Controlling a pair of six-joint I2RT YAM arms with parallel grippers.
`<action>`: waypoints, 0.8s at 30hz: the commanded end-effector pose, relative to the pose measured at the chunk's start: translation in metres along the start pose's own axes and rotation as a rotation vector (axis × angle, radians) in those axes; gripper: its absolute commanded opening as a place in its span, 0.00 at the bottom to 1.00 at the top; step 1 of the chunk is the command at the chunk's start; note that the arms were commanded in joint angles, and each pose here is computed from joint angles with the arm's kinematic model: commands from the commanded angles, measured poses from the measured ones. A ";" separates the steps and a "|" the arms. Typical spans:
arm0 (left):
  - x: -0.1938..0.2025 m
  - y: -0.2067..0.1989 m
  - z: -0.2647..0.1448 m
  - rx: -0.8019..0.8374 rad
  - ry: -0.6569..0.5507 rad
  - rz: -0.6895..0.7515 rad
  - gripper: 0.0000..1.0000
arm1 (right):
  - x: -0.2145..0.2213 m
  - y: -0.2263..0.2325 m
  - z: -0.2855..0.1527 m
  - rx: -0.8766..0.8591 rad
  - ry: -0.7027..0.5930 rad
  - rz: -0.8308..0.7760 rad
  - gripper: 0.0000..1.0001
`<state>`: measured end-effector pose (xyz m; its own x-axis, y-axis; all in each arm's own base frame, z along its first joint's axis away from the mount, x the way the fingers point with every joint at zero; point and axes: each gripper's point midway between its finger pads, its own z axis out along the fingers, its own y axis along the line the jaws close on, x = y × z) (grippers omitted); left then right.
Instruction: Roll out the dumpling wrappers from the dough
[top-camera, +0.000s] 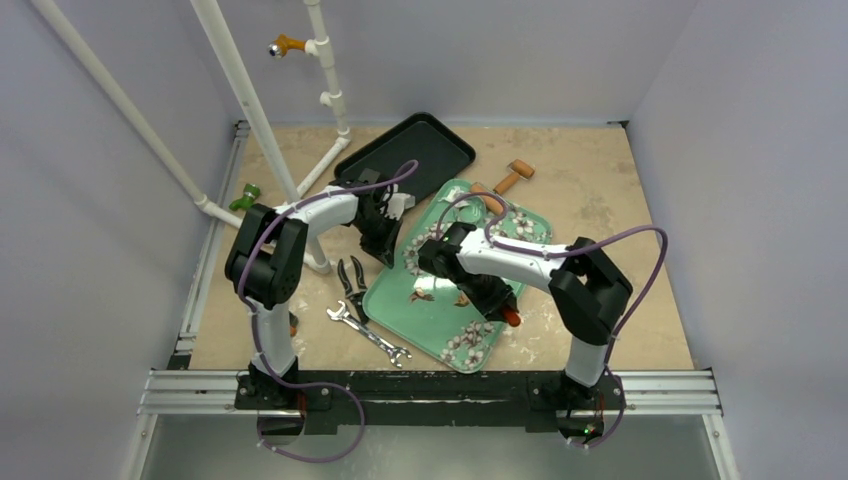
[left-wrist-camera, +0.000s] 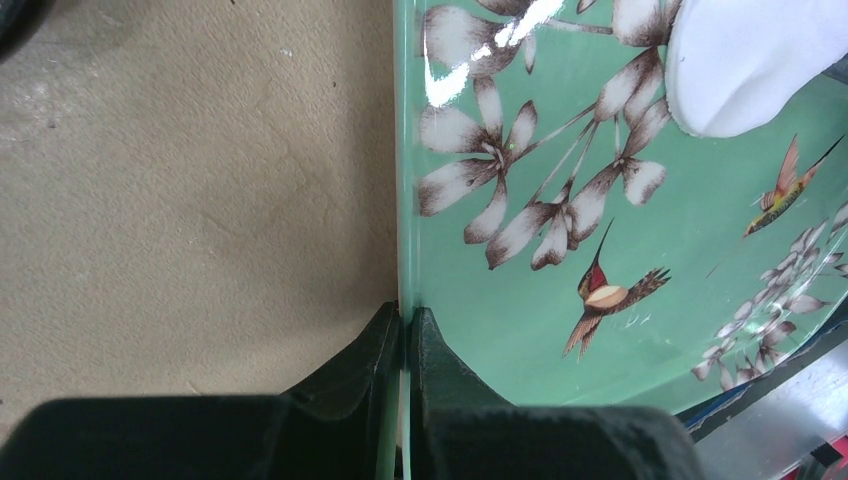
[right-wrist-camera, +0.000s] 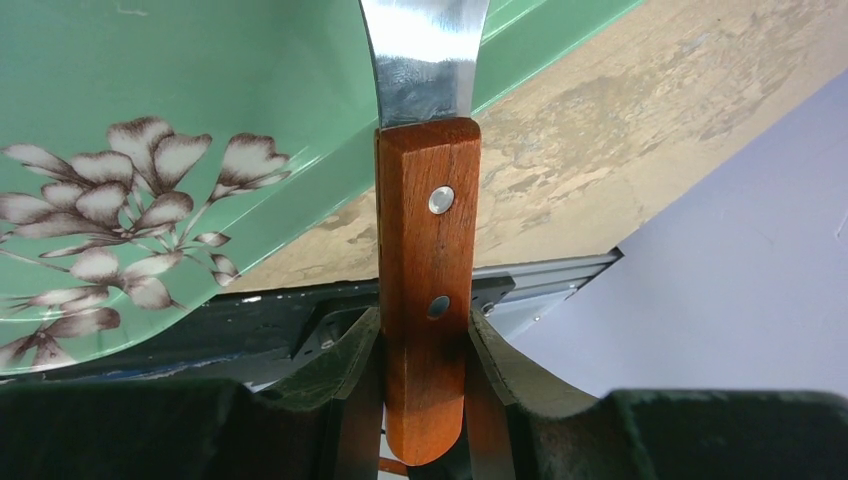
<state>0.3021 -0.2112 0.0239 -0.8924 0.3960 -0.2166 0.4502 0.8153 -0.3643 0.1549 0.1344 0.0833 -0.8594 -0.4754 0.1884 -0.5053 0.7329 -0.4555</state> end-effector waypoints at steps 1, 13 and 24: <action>-0.008 -0.011 -0.020 0.033 -0.060 0.006 0.00 | -0.048 0.007 -0.008 -0.014 -0.174 0.098 0.00; -0.007 -0.012 -0.018 0.040 -0.059 0.001 0.00 | -0.059 -0.015 -0.001 0.004 -0.208 0.184 0.00; -0.006 -0.012 -0.017 0.041 -0.055 0.001 0.00 | -0.063 -0.013 0.005 0.022 -0.208 0.159 0.00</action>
<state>0.3063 -0.2094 0.0229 -0.8962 0.3793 -0.2301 0.4408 0.8201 -0.3648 0.1859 0.1399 0.0722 -0.8914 -0.4463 0.0791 -0.4290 0.7747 -0.4645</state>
